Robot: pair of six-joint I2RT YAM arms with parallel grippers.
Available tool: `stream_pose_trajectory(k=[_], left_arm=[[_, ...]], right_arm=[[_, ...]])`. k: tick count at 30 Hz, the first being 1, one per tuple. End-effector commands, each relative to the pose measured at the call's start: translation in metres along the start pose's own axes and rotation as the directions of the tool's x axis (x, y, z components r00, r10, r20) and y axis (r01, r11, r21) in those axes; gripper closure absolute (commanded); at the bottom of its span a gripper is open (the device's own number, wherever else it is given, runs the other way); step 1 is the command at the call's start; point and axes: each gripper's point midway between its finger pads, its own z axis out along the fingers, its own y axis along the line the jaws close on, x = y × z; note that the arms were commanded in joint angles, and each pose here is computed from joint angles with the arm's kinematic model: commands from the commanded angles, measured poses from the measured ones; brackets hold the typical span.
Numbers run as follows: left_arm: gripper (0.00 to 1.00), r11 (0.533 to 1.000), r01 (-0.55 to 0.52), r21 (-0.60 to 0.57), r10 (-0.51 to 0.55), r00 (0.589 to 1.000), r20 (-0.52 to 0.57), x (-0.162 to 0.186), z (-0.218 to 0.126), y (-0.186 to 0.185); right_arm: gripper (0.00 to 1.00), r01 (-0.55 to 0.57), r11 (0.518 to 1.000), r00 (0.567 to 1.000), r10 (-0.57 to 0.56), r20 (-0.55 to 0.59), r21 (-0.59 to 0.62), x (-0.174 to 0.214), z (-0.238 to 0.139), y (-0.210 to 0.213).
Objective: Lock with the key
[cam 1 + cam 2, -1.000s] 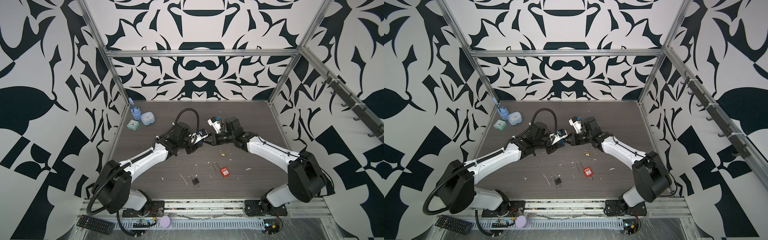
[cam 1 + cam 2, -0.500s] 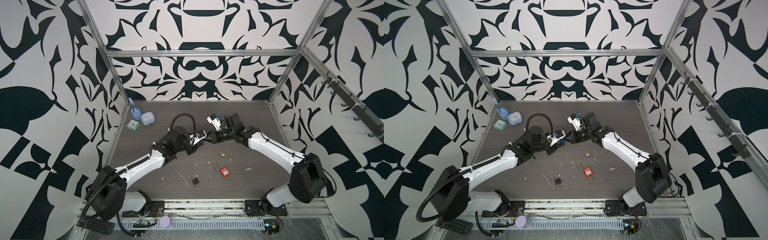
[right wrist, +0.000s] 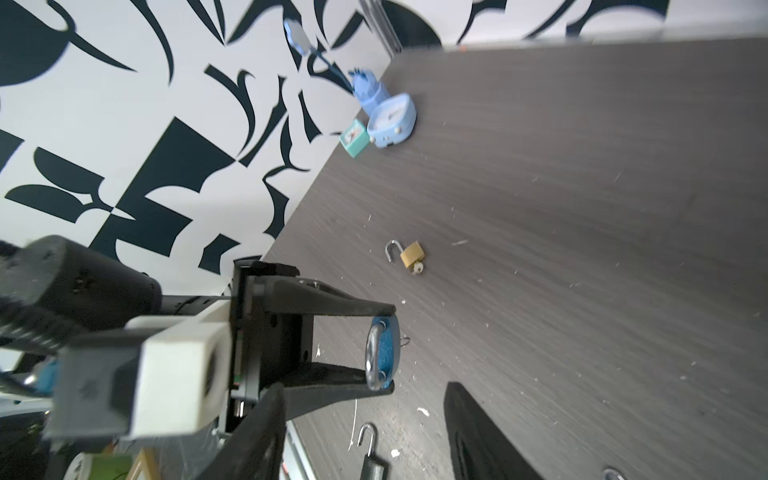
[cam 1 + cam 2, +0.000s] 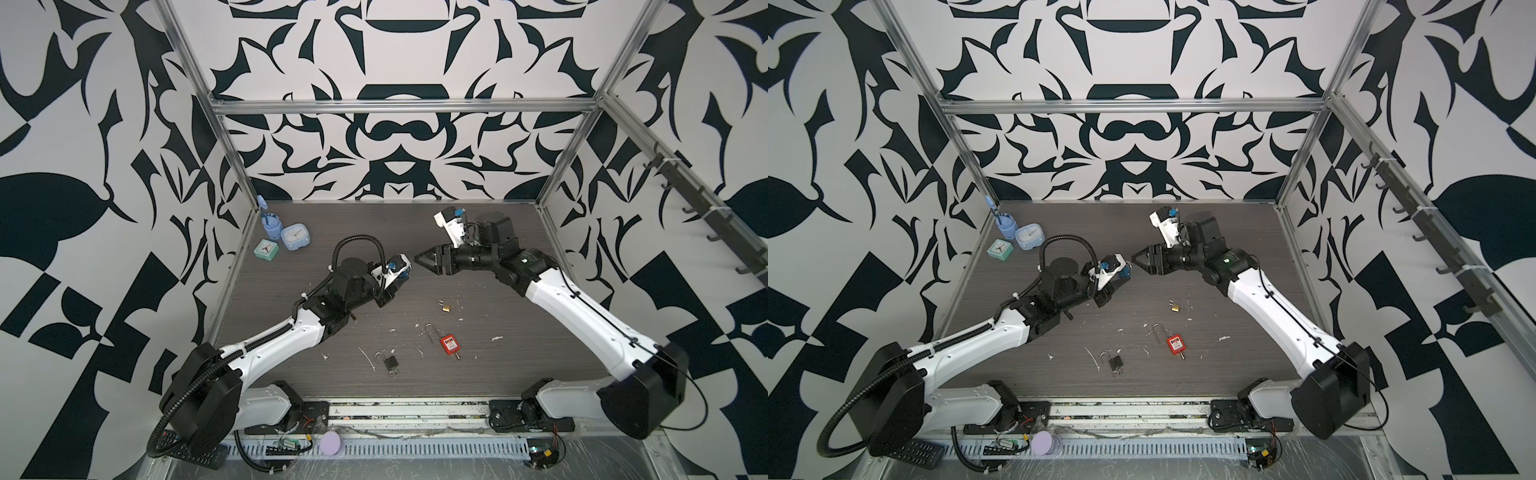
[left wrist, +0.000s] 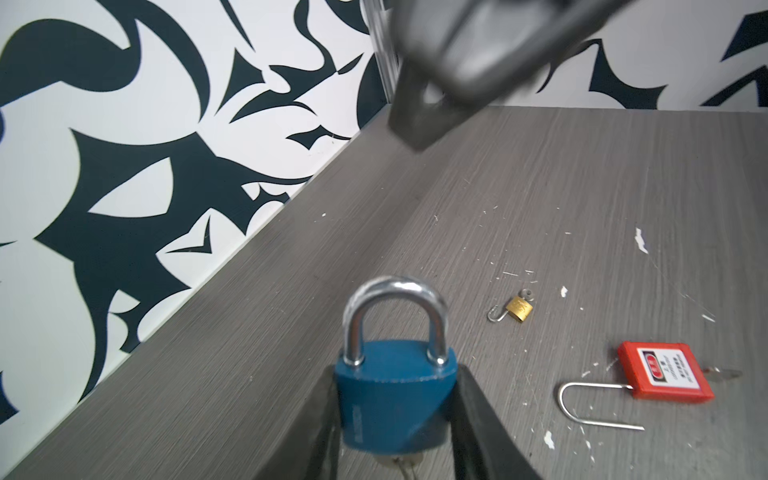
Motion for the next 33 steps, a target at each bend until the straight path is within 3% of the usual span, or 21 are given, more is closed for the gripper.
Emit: stream_pose_trajectory(k=[1, 7, 10, 13, 15, 18, 21, 28, 33], left_arm=[[1.0, 0.976, 0.153, -0.157, -0.135, 0.984, 0.119, -0.038, -0.01, 0.035], [1.0, 0.857, 0.432, -0.281, -0.399, 0.902, 0.167, -0.056, -0.016, 0.073], [1.0, 0.75, 0.599, -0.281, -0.576, 0.8, 0.168, -0.062, -0.022, 0.089], [1.0, 0.589, 0.778, -0.219, -0.76, 0.625, 0.179, -0.06, -0.026, 0.1], [1.0, 0.418, 0.885, -0.203, -0.875, 0.453, 0.174, -0.046, -0.026, 0.108], [1.0, 0.151, 0.965, -0.216, -0.973, 0.184, 0.141, -0.015, -0.024, 0.113], [1.0, 0.01, 0.973, -0.231, -0.997, 0.029, 0.077, 0.002, -0.022, 0.106], [1.0, -0.141, 0.939, -0.312, -0.989, -0.147, 0.006, 0.032, -0.014, 0.086], [1.0, -0.197, 0.932, -0.303, -0.979, -0.206, 0.003, 0.037, -0.007, 0.083]], right_arm=[[0.34, 0.138, 0.989, 0.97, -0.147, 0.194, 0.06, -0.023, -0.025, 0.005], [0.22, 0.227, 0.971, 0.898, -0.239, 0.37, 0.077, -0.019, -0.051, 0.012], [0.21, 0.228, 0.972, 0.888, -0.234, 0.396, 0.064, -0.012, -0.052, 0.011], [0.22, 0.232, 0.972, 0.883, -0.221, 0.413, 0.025, -0.008, -0.049, 0.013], [0.22, 0.215, 0.976, 0.875, -0.179, 0.451, -0.031, -0.011, -0.05, 0.02], [0.22, 0.191, 0.978, 0.86, -0.127, 0.495, -0.08, -0.014, -0.053, 0.024], [0.22, 0.137, 0.985, 0.872, -0.071, 0.484, -0.102, -0.014, -0.046, 0.019], [0.29, -0.077, 0.964, 0.924, 0.166, 0.346, -0.255, -0.018, -0.009, 0.014], [0.42, -0.16, 0.948, 0.951, 0.223, 0.216, -0.275, -0.011, 0.028, 0.001]])
